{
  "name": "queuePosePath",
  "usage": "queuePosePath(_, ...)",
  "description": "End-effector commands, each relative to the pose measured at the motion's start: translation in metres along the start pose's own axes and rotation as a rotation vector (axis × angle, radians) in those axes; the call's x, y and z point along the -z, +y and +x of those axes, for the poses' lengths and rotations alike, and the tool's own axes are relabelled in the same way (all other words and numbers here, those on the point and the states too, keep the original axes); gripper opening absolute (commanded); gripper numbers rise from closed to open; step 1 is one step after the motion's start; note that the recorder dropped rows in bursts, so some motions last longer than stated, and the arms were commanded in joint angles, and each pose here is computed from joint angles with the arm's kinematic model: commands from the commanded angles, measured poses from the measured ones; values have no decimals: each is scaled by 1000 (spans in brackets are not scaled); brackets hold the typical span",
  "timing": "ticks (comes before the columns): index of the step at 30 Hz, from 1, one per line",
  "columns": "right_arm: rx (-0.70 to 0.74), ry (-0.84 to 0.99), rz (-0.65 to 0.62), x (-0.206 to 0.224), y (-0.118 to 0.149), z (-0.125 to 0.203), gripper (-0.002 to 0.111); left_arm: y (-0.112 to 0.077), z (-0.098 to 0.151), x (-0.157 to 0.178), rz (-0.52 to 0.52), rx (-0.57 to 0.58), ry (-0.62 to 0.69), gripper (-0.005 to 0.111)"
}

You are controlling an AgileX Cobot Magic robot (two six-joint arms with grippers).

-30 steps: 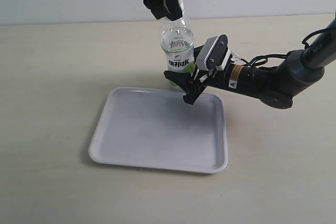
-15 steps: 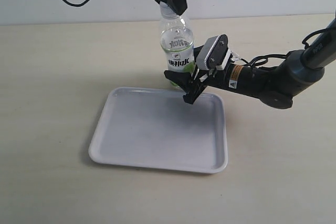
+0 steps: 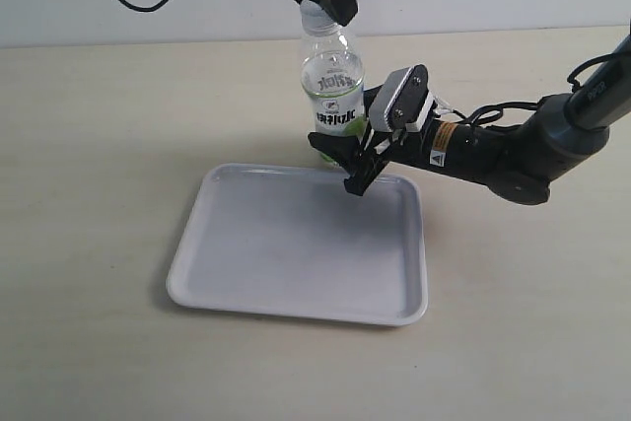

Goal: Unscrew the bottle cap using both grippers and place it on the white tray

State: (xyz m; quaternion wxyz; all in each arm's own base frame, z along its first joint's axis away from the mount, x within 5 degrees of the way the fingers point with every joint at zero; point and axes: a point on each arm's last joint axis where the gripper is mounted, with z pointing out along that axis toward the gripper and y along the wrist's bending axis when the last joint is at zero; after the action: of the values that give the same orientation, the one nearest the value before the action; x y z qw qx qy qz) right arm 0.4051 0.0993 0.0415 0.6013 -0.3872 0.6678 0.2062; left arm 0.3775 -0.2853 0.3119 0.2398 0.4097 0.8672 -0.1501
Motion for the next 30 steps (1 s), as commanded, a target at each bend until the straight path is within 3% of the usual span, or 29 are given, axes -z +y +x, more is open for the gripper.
queuePosePath(1, 14, 47, -4, 0, 1, 5, 0, -2, -2, -1, 10, 14, -19, 60)
queuePosePath(12, 14, 47, -4, 0, 1, 5, 0, 2, -7, 23, -57, -53, -76, 60)
queuePosePath(17, 14, 47, -4, 0, 1, 5, 0, -2, -12, 43, -74, -155, -128, 60)
queuePosePath(20, 14, 49, -4, 0, 1, 5, 0, -5, -10, 55, -78, -303, -116, 60)
queuePosePath(25, 14, 51, -4, 0, 1, 6, 0, -10, -1, 65, -46, -798, -18, 59)
queuePosePath(27, 14, 51, -4, 0, 1, 6, 0, -10, -1, 64, -46, -879, -15, 59)
queuePosePath(30, 14, 51, -4, 0, 1, 6, 0, -10, -1, 61, -41, -891, -10, 59)
